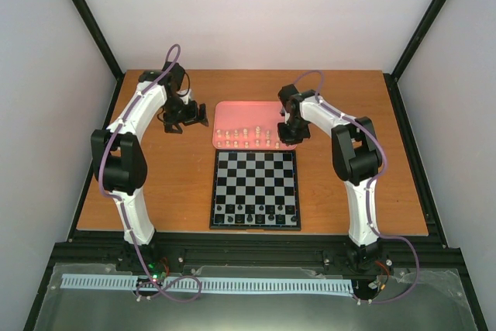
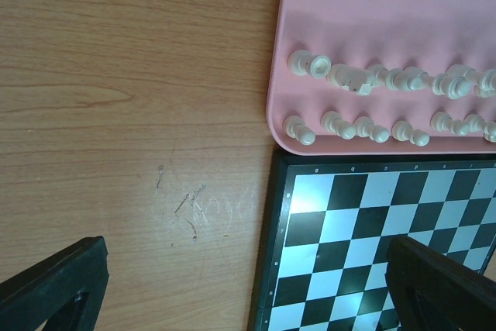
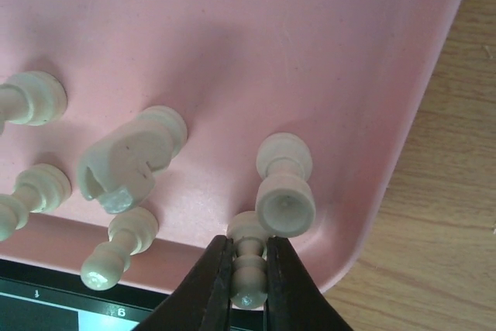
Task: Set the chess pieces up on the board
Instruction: Pick up the chess piece from the storage box, then place the chess piece on the chessboard.
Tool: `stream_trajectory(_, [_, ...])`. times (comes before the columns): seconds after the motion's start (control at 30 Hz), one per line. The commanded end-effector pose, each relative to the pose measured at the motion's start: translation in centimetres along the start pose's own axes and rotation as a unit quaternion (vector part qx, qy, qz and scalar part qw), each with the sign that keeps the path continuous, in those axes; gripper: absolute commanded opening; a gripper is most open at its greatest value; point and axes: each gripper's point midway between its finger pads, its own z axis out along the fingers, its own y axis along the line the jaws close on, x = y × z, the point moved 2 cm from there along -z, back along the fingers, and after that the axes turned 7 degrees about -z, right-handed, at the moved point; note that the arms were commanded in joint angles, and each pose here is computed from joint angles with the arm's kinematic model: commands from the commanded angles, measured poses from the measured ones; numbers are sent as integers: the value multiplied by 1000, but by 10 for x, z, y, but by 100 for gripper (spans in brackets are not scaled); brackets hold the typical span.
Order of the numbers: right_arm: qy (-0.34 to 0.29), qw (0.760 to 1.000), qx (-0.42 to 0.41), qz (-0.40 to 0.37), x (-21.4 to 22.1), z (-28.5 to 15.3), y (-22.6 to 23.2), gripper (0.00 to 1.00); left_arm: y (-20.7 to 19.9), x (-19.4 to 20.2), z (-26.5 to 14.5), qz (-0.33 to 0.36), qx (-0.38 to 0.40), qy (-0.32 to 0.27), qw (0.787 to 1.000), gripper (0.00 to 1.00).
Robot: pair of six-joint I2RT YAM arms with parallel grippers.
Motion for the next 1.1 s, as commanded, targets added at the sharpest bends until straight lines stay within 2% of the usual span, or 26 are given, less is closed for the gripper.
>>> stream_trajectory(0.0, [-4, 1000, 2, -7, -4, -6, 3, 3, 0, 1, -2, 10, -3, -1, 1000, 100])
stream_trajectory(0.23, [-14, 1000, -2, -11, 3, -46, 8, 3, 0, 0, -1, 11, -5, 0, 1000, 100])
stream_trajectory(0.43, [-3, 1000, 5, -27, 35, -75, 14, 3, 1, 1, 3, 9, -7, 5, 1000, 100])
stream_trajectory(0.73, [47, 998, -5, -45, 90, -50, 24, 3, 1, -1, 6, 7, -6, 9, 1000, 100])
stream_trajectory(1.07, [42, 998, -1, -46, 84, -25, 37, 3, 2, 1, 7, 7, -9, 10, 1000, 100])
